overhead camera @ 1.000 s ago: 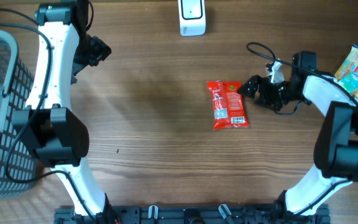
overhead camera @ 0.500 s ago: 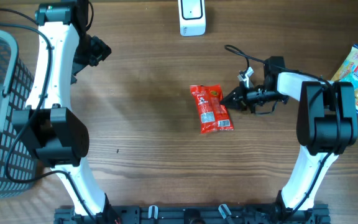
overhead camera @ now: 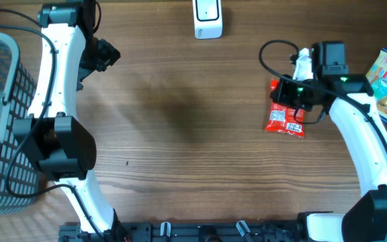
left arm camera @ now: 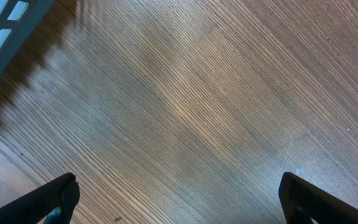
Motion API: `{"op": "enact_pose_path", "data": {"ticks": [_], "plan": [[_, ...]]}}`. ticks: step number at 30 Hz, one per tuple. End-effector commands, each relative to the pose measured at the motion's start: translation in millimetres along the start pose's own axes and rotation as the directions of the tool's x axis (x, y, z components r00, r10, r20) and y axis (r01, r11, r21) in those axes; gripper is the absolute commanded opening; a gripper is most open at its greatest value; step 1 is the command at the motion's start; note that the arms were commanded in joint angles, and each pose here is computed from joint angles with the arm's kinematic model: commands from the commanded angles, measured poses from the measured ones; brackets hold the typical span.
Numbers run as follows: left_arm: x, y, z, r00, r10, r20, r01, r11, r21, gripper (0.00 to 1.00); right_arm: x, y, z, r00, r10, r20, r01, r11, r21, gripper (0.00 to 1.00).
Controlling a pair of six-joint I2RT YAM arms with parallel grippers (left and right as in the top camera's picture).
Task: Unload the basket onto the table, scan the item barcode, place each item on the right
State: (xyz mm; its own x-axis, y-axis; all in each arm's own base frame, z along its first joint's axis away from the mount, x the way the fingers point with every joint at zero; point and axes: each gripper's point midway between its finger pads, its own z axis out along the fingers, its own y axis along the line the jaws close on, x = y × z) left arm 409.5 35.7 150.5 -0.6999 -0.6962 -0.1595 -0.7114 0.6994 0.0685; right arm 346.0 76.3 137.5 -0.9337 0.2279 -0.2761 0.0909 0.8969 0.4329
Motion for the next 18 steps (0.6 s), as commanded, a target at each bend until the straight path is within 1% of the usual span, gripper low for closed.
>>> {"op": "enact_pose_path", "data": {"ticks": [1, 2, 3, 4, 7, 8, 10, 11, 12, 13, 14, 15, 16, 17, 18], "plan": [[-5, 3, -5, 0.999, -0.024, 0.023, 0.024, 1.000, 0.000, 1.00, 2, -12, 4, 0.999, 0.048, 0.000, -0.048, 0.996, 0.075, 0.54], [-5, 3, -5, 0.999, -0.024, 0.023, 0.024, 1.000, 0.000, 1.00, -1, -19, 3, 0.996, 0.087, 0.015, -0.088, 0.991, 0.098, 0.65], [-5, 3, -5, 0.999, -0.024, 0.023, 0.024, 1.000, 0.000, 1.00, -7, -30, -1, 0.991, 0.131, 0.039, -0.134, 0.985, 0.108, 0.89], [-5, 3, -5, 0.999, -0.024, 0.023, 0.024, 1.000, 0.000, 1.00, -11, -42, -6, 0.983, 0.176, 0.058, -0.181, 0.977, 0.115, 0.99], [-5, 3, -5, 0.999, -0.025, 0.023, 0.025, 1.000, 0.000, 1.00, -20, -91, -25, 0.945, 0.306, 0.118, -0.322, 0.935, 0.150, 1.00], [-6, 0, -5, 0.999, -0.029, 0.027, 0.028, 1.000, 0.013, 1.00, -21, -101, -29, 0.938, 0.321, 0.131, -0.340, 0.926, 0.166, 1.00], [-30, -22, -8, 0.991, -0.058, 0.119, 0.045, 0.993, 0.109, 1.00, -21, -126, -38, 0.925, 0.337, 0.178, -0.374, 0.892, 0.255, 1.00], [-34, -30, -10, 0.989, -0.065, 0.129, 0.046, 0.988, 0.146, 1.00, -21, -134, -41, 0.923, 0.331, 0.195, -0.378, 0.877, 0.298, 1.00], [-14, -48, -12, 0.999, -0.041, 0.012, 0.036, 0.968, 0.247, 1.00, -22, -139, -43, 0.922, 0.326, 0.209, -0.379, 0.868, 0.321, 1.00], [4, -57, -15, 0.996, -0.022, -0.085, 0.046, 0.952, 0.302, 1.00, -26, -141, -44, 0.920, 0.320, 0.228, -0.382, 0.866, 0.323, 1.00], [17, -69, -19, 0.987, -0.013, -0.159, 0.071, 0.929, 0.364, 1.00, -32, -141, -44, 0.917, 0.312, 0.247, -0.381, 0.870, 0.315, 1.00], [29, -82, -24, 0.978, 0.023, -0.209, 0.067, 0.908, 0.414, 1.00, -36, -141, -45, 0.909, 0.320, 0.268, -0.395, 0.867, 0.304, 1.00], [44, -95, -27, 0.968, 0.084, -0.237, 0.033, 0.892, 0.450, 1.00, -40, -144, -47, 0.875, 0.377, 0.303, -0.461, 0.842, 0.281, 1.00], [63, -111, -26, 0.956, 0.183, -0.229, -0.052, 0.875, 0.481, 1.00, -41, -150, -50, 0.828, 0.449, 0.336, -0.539, 0.803, 0.255, 1.00], [85, -129, -25, 0.931, 0.295, -0.213, -0.151, 0.845, 0.513, 1.00, -43, -158, -55, 0.784, 0.501, 0.366, -0.599, 0.766, 0.233, 1.00]]}}
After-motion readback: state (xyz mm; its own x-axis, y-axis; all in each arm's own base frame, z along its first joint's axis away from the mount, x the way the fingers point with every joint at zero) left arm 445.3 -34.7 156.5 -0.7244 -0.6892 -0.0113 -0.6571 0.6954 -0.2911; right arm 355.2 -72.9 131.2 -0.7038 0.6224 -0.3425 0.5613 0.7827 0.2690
